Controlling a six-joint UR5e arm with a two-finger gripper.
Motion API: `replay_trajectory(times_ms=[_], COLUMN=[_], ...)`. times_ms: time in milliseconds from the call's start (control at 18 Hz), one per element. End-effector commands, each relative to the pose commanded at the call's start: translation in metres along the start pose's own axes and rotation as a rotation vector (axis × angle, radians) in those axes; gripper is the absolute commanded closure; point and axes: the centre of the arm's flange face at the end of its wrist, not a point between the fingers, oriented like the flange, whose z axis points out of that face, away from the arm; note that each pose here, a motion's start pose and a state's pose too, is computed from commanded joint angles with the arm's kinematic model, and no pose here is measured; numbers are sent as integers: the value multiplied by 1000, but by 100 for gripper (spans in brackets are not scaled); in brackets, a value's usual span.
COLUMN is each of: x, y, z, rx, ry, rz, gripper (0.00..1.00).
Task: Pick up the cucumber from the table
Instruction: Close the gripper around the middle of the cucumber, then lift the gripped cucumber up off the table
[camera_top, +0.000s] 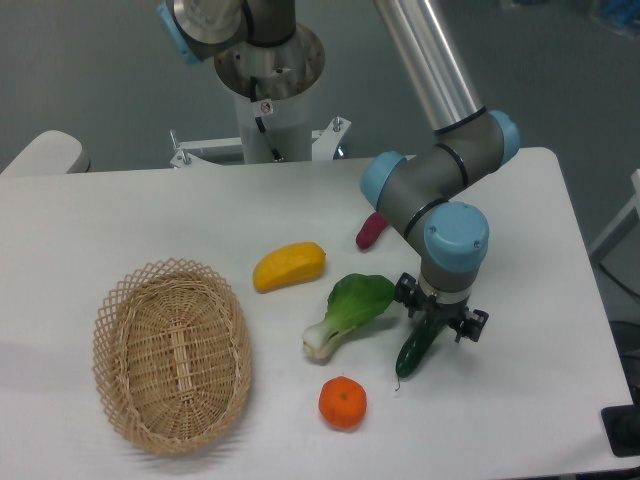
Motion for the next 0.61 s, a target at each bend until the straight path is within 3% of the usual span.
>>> replay_trajectory(times_ms=[167, 611], x=[-2, -17], y=[-1, 1], z=[-4, -47], rx=[2, 4], ry=[-4, -19], rz=[9, 101], gripper=[82, 83])
